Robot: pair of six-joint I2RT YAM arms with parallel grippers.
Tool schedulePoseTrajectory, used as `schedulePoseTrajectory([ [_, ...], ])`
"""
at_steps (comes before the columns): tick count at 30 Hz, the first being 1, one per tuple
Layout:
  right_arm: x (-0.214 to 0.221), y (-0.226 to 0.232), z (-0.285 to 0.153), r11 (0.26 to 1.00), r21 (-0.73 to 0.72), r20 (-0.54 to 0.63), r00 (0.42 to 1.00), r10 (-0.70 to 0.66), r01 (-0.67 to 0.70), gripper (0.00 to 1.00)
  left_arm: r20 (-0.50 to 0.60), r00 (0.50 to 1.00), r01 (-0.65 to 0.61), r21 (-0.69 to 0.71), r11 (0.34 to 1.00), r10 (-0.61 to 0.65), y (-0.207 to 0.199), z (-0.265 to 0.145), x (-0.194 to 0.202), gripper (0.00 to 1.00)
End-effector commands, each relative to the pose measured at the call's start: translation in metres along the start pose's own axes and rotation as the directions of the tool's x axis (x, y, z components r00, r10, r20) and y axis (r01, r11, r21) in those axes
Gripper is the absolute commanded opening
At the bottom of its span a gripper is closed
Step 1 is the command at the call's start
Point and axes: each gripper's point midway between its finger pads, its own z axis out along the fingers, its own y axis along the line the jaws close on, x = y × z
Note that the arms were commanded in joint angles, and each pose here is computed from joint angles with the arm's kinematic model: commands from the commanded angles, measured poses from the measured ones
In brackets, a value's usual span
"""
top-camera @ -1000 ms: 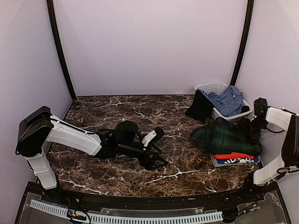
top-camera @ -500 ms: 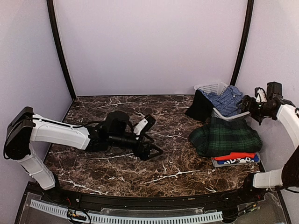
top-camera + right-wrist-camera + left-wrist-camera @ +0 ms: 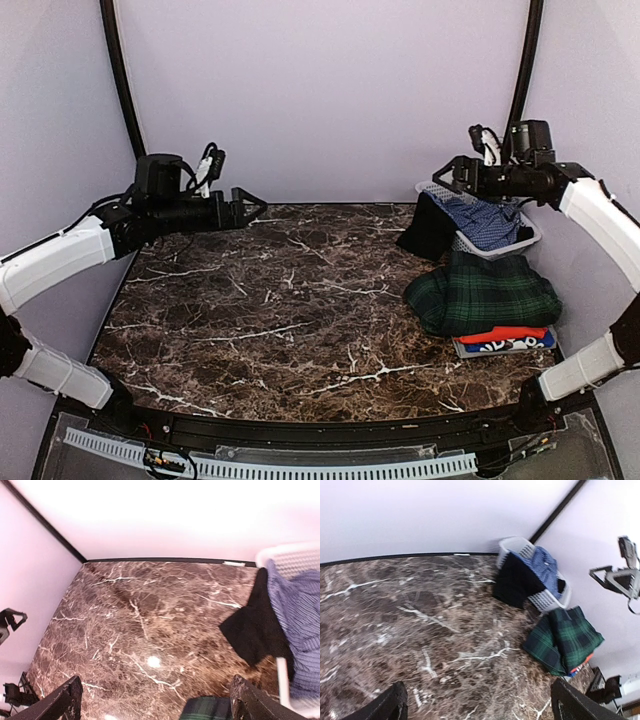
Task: Fold and stack the mixed laundry pile
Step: Reset both arms
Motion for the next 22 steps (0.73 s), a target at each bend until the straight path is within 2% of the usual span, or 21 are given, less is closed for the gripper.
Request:
schedulePoseTrajectory([
  [1, 0.003, 0.056, 0.044, 0.983, -0.137, -0.007, 0.993, -0.121, 0.119, 0.99, -0.042, 0.989, 0.126, -0.251, 0.96, -0.141, 0.059, -0.035, 0.021, 0.99],
  [4, 0.034, 0.09, 0.078, 0.962, -0.216, -0.061, 0.981, -0.183, 0.166, 0.99, -0.065, 0.98, 0.157, -0.328, 0.931, -0.188, 0.077, -0.047, 0.048, 0.99],
  [6, 0.061, 0.109, 0.098, 0.949, -0.258, -0.097, 0.972, -0.212, 0.181, 0.98, -0.066, 0.971, 0.195, -0.325, 0.925, -0.228, 0.082, -0.05, 0.068, 0.99],
  [10, 0.117, 0.146, 0.119, 0.918, -0.358, -0.158, 0.958, -0.241, 0.172, 0.99, -0.07, 0.948, 0.27, -0.332, 0.904, -0.309, 0.094, -0.053, 0.107, 0.99],
  [13, 0.149, 0.157, 0.127, 0.911, -0.379, -0.194, 0.948, -0.252, 0.165, 0.99, -0.085, 0.932, 0.307, -0.329, 0.893, -0.352, 0.099, -0.051, 0.131, 0.99],
  [16, 0.164, 0.16, 0.127, 0.912, -0.382, -0.208, 0.948, -0.242, 0.149, 0.99, -0.096, 0.929, 0.308, -0.34, 0.889, -0.358, 0.103, -0.05, 0.14, 0.99],
  [22, 0.171, 0.154, 0.123, 0.919, -0.368, -0.217, 0.949, -0.23, 0.139, 0.99, -0.099, 0.939, 0.28, -0.335, 0.9, -0.329, 0.104, -0.044, 0.133, 0.99],
])
